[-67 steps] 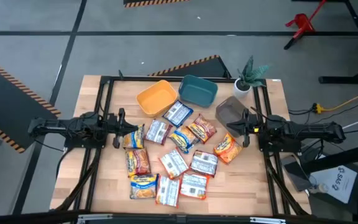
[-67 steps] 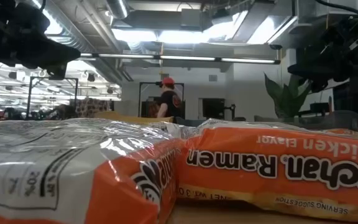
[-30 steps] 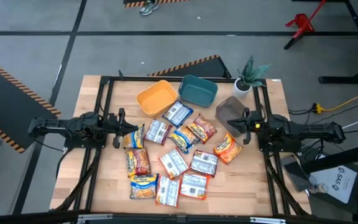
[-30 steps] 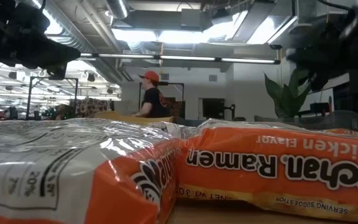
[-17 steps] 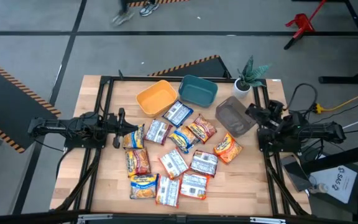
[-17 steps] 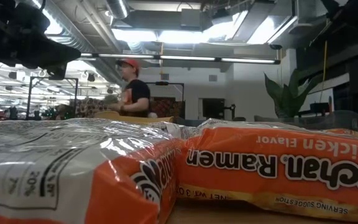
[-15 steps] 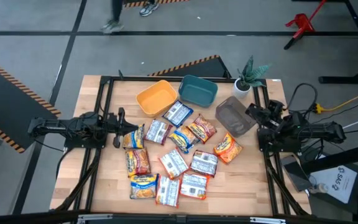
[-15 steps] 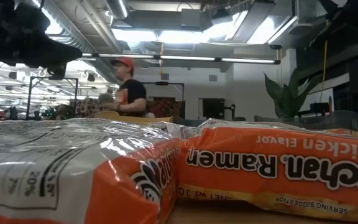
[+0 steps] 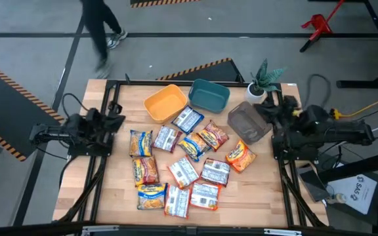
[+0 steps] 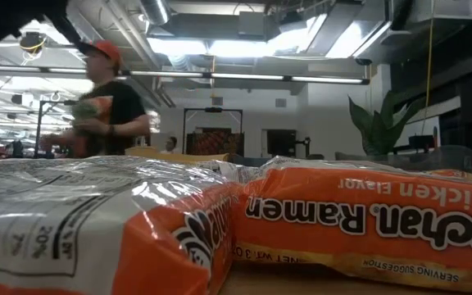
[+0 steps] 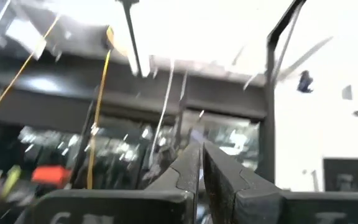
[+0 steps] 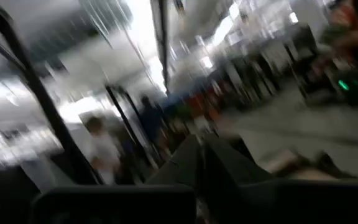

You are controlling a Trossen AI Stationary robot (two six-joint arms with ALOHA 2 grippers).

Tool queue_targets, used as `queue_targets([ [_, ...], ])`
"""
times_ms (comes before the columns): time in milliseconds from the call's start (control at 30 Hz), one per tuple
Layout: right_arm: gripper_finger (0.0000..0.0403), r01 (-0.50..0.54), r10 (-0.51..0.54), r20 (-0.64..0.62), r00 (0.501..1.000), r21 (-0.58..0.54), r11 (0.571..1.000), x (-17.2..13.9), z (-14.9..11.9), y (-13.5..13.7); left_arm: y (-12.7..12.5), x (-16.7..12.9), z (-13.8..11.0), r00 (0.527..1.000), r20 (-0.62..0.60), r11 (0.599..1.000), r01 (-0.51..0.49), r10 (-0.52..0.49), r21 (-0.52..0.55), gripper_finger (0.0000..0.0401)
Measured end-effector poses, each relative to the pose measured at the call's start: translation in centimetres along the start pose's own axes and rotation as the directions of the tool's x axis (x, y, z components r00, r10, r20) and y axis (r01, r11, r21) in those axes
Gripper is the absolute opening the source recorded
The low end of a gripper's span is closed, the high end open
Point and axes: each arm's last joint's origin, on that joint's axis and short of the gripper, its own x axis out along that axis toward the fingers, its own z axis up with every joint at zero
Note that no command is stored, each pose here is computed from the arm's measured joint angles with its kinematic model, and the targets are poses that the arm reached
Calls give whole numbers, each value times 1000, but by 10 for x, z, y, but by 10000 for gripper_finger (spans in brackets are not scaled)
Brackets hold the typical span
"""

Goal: Sort Maruchan noodles
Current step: Put the top right orange noodle pack into the black bin

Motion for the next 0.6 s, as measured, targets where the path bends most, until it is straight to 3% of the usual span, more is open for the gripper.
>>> queue_targets([
  [100,53,77,-82,-178,981,-35,996,22,3,5,-2,-1,12,992,122,999,39,-38,-7,15],
  [167,80,120,-126,-312,942,-38,992,35,1,7,-3,-1,16,986,161,998,52,-44,-45,15],
  [300,132,200,-164,-583,796,-2,980,52,-13,7,-4,-2,25,971,234,992,74,-48,-103,15],
  [400,157,243,-139,-721,679,42,969,61,-26,5,-5,3,39,960,280,994,26,4,-105,15],
  [467,165,275,-117,-804,583,60,960,64,-39,1,-5,12,44,980,187,993,-42,63,-113,15],
  [533,167,311,-97,-864,494,71,948,64,-50,-2,-4,24,44,990,-18,985,-141,139,-103,16],
  [600,167,346,-104,-908,406,47,937,62,-60,-6,-4,36,44,952,-223,970,-232,211,-71,16],
])
